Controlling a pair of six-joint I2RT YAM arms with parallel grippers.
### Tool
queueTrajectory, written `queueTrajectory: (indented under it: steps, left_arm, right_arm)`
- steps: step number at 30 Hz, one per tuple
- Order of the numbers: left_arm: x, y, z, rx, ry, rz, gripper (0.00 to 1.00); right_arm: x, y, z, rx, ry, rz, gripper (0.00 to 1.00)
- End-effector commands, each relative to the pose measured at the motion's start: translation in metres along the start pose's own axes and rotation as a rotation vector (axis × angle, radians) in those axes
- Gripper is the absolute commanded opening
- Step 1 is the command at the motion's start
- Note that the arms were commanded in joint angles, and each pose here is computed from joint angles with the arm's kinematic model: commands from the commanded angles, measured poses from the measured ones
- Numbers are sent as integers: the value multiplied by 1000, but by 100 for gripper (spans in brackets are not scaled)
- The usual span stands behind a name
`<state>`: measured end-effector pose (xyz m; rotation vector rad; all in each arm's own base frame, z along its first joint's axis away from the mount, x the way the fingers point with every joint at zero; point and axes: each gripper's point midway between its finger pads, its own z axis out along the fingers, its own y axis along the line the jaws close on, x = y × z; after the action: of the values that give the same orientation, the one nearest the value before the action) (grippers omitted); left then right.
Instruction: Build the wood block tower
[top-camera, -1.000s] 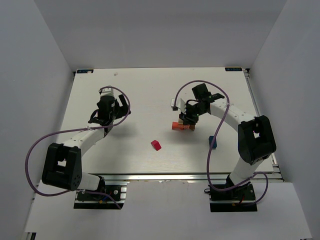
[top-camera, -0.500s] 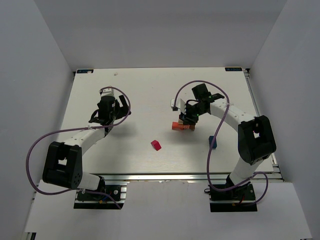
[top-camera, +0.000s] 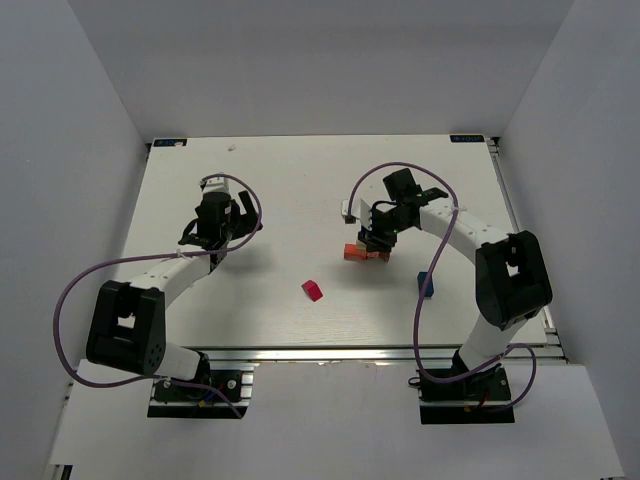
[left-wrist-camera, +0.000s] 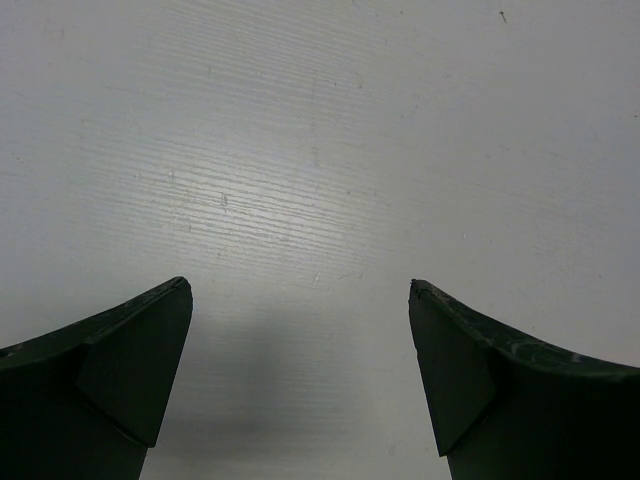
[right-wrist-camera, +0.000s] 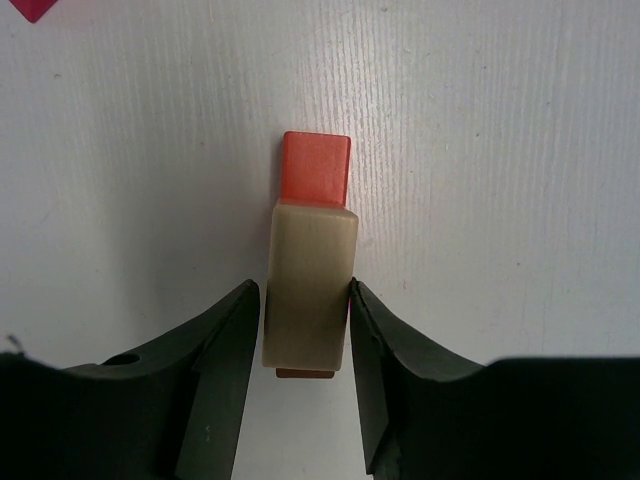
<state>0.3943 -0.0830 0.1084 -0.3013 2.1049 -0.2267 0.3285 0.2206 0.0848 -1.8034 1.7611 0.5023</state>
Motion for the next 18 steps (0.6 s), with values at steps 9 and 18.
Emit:
queueTrajectory:
  steps: [9,18]
  left_arm:
    - [-19,-8,-3,25,-45,-2,98]
    - [-20,-9,-4,29,-43,-4,98]
  right_arm:
    - [-17,-8,-8,37,-47,-10,56]
    - [-25,-19,-12,86,-62,-10,63]
